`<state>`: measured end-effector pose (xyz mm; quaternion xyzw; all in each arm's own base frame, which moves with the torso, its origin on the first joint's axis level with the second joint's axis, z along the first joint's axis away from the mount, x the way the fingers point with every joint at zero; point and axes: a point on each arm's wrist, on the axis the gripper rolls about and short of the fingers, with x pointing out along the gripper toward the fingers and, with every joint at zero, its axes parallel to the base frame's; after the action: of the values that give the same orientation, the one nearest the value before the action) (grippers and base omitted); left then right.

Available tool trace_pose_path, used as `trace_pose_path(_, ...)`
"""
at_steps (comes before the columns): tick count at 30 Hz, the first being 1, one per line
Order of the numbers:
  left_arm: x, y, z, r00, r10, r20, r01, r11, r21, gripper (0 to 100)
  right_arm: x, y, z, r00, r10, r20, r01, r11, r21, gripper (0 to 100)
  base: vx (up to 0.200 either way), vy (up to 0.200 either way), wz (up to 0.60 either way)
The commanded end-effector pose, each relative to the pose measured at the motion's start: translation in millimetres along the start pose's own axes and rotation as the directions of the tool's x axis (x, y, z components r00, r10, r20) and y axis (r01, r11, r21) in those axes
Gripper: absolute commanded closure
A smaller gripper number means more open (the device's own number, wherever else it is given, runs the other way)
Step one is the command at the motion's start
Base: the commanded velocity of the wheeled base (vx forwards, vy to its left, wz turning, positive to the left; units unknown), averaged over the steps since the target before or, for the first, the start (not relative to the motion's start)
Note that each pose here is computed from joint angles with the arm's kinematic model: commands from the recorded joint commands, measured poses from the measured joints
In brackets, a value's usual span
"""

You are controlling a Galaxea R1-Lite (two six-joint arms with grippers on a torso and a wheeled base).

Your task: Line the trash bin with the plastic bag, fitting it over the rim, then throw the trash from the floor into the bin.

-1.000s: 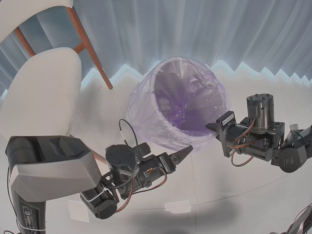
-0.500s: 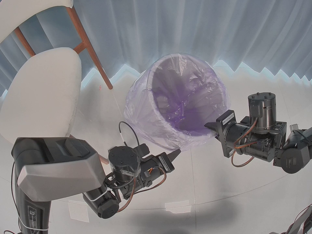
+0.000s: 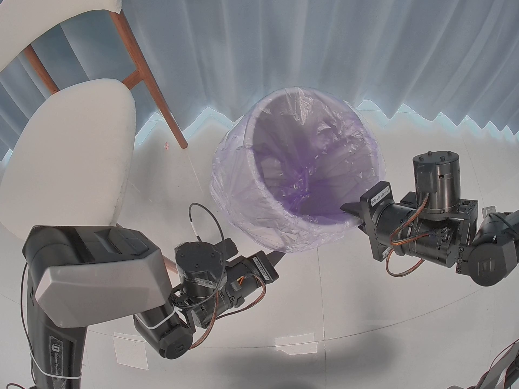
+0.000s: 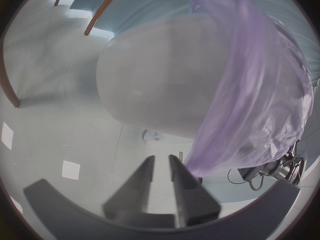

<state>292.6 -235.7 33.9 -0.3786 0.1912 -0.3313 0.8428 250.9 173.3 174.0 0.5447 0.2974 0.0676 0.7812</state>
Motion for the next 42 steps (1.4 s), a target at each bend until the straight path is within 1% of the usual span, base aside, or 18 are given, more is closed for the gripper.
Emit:
trace_pose_path(1,-3.0,-0.8,0.1,1.0,0.002,0.0,-0.002,1.0,-0.001,0,0.8,0.7,0.9,1.0,-0.01,0.001,0.01,1.0,0.0,100,0.0,0.0,0.0)
trace_pose_path(7,-24.2,-21.3,3.5,1.0,-0.007,-0.002,0.007,1.0,-0.003,0,7.0,-3.7,16.1,0.998,-0.035,0.054,0.036,0.999,-0.026,100,0.0,0.0,0.0)
trace_pose_path(11,-74.3,-54.0,11.9,0.999,-0.042,-0.027,0.042,0.999,-0.001,0,25.4,-23.6,22.4,0.992,-0.109,0.07,0.12,0.977,-0.177,100,0.0,0.0,0.0)
trace_pose_path(14,-107.0,-69.0,22.6,0.998,-0.062,-0.02,0.062,0.998,-0.005,0,33.0,-29.9,21.1,0.99,-0.126,0.069,0.139,0.961,-0.238,100,0.0,0.0,0.0)
trace_pose_path(17,-133.9,-75.1,27.5,0.997,-0.071,-0.042,0.071,0.997,-0.005,0,42.3,-35.8,19.4,0.987,-0.147,0.064,0.159,0.949,-0.272,100,0.0,0.0,0.0)
trace_pose_path(21,-156.3,-83.0,35.3,0.993,-0.103,-0.064,0.103,0.995,-0.006,0,49.7,-43.7,16.7,0.983,-0.177,0.056,0.186,0.942,-0.281,100,0.0,0.0,0.0)
trace_pose_path(23,-157.4,-81.3,42.6,0.996,-0.065,-0.065,0.065,0.998,-0.005,0,48.0,-46.0,12.1,0.982,-0.186,0.045,0.191,0.93,-0.313,100,0.0,0.0,0.0)
trace_pose_path(24,-153.4,-80.6,46.7,0.997,-0.042,-0.068,0.041,0.999,-0.005,0,47.1,-48.7,8.9,0.98,-0.195,0.036,0.195,0.917,-0.349,100,0.0,0.0,0.0)
trace_pose_path(26,-153.0,-80.4,47.1,0.997,-0.037,-0.067,0.037,0.999,-0.005,0,47.0,-49.1,8.8,0.98,-0.196,0.036,0.196,0.915,-0.352,100,0.0,0.0,0.0)
trace_pose_path(27,-140.6,-81.0,56.9,0.997,0.002,-0.073,-0.003,1.0,-0.012,0,44.9,-52.5,4.8,0.978,-0.207,0.04,0.203,0.878,-0.434,100,0.0,0.0,0.0)
trace_pose_path(29,-131.0,-82.0,60.7,0.995,0.033,-0.096,-0.034,0.999,-0.017,0,45.4,-51.7,4.9,0.979,-0.197,0.06,0.201,0.858,-0.473,100,0.0,0.0,0.0)
trace_pose_path(31,-120.5,-80.1,61.2,0.987,0.083,-0.138,-0.087,0.996,-0.023,0,45.9,-50.4,4.9,0.981,-0.182,0.072,0.194,0.84,-0.506,100,0.0,0.0,0.0)
trace_pose_path(32,-113.3,-78.8,61.7,0.979,0.121,-0.164,-0.127,0.992,-0.026,0,46.0,-50.1,5.7,0.981,-0.177,0.084,0.195,0.826,-0.529,100,0.0,0.0,0.0)
trace_pose_path(33,-113.3,-78.8,61.7,0.979,0.121,-0.164,-0.127,0.992,-0.026,0,46.0,-50.1,5.7,0.981,-0.177,0.084,0.195,0.826,-0.529,100,0.0,0.0,0.0)
trace_pose_path(34,-102.0,-76.9,62.7,0.964,0.178,-0.198,-0.187,0.982,-0.026,0,45.0,-51.4,5.3,0.98,-0.174,0.101,0.201,0.8,-0.566,100,0.0,0.0,0.0)
trace_pose_path(38,-80.6,-81.5,71.9,0.948,0.241,-0.209,-0.251,0.968,-0.022,0,41.8,-58.3,3.1,0.978,-0.163,0.13,0.209,0.752,-0.625,100,0.0,0.0,0.0)
trace_pose_path(40,-69.0,-80.1,73.8,0.931,0.292,-0.217,-0.303,0.953,-0.016,0,40.1,-60.0,-0.5,0.982,-0.138,0.131,0.19,0.733,-0.653,100,0.0,0.0,0.0)
trace_pose_path(42,-56.1,-77.1,73.2,0.902,0.366,-0.228,-0.376,0.927,-0.002,0,38.4,-61.9,-2.2,0.984,-0.112,0.135,0.175,0.71,-0.682,100,0.0,0.0,0.0)
